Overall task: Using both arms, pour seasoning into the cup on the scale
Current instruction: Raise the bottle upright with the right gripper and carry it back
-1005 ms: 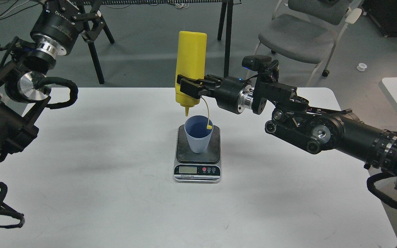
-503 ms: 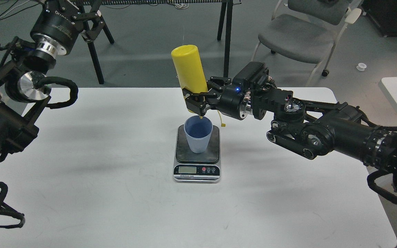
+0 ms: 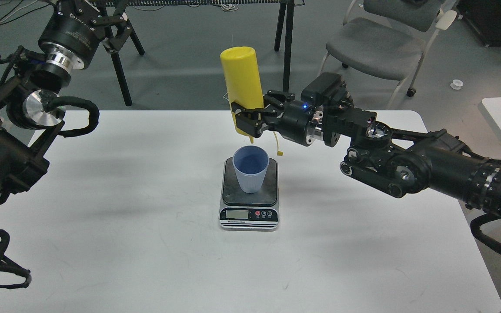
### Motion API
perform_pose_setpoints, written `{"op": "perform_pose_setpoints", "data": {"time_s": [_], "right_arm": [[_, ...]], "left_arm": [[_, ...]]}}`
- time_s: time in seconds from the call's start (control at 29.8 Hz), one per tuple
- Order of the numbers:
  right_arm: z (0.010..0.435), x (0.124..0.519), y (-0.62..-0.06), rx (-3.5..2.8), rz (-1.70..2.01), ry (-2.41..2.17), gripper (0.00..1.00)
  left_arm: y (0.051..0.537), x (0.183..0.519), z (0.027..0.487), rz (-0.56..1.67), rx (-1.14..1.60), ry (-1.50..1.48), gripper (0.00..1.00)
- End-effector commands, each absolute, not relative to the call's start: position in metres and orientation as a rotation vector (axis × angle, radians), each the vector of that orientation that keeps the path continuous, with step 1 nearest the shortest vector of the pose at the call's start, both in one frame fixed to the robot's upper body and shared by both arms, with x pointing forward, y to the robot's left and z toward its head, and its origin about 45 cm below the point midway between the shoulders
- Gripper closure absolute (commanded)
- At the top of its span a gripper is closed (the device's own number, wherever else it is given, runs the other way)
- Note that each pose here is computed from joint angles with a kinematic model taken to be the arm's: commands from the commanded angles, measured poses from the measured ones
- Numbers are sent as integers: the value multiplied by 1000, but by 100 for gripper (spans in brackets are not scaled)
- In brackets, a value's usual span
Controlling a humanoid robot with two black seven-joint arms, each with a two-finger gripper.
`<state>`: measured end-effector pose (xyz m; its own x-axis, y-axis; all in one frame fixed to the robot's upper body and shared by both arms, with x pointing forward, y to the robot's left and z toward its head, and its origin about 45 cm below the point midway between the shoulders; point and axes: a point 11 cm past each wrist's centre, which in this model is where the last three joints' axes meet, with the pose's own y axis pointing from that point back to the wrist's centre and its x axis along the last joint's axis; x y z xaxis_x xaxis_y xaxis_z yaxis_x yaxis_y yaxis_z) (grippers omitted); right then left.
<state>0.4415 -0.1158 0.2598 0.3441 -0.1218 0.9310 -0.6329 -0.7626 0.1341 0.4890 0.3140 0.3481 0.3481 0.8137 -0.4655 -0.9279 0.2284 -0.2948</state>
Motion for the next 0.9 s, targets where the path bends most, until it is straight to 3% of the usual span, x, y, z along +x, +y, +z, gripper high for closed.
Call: {"op": "perform_pose_setpoints", "data": {"time_s": [0.0, 0.27, 0.64, 0.87], "right_arm": [[283, 442, -142, 2336, 1130, -853, 58], [316, 448, -214, 2618, 503, -1279, 57], [249, 410, -268, 2944, -644, -1658, 57], [222, 385, -270, 2977, -1359, -1825, 57]], "left_arm": [[312, 489, 348, 1206, -578, 234, 0], [305, 489, 345, 1196, -580, 246, 0], [295, 490, 340, 1181, -574, 262, 1], [285, 490, 336, 1165, -577, 279, 0]]}}
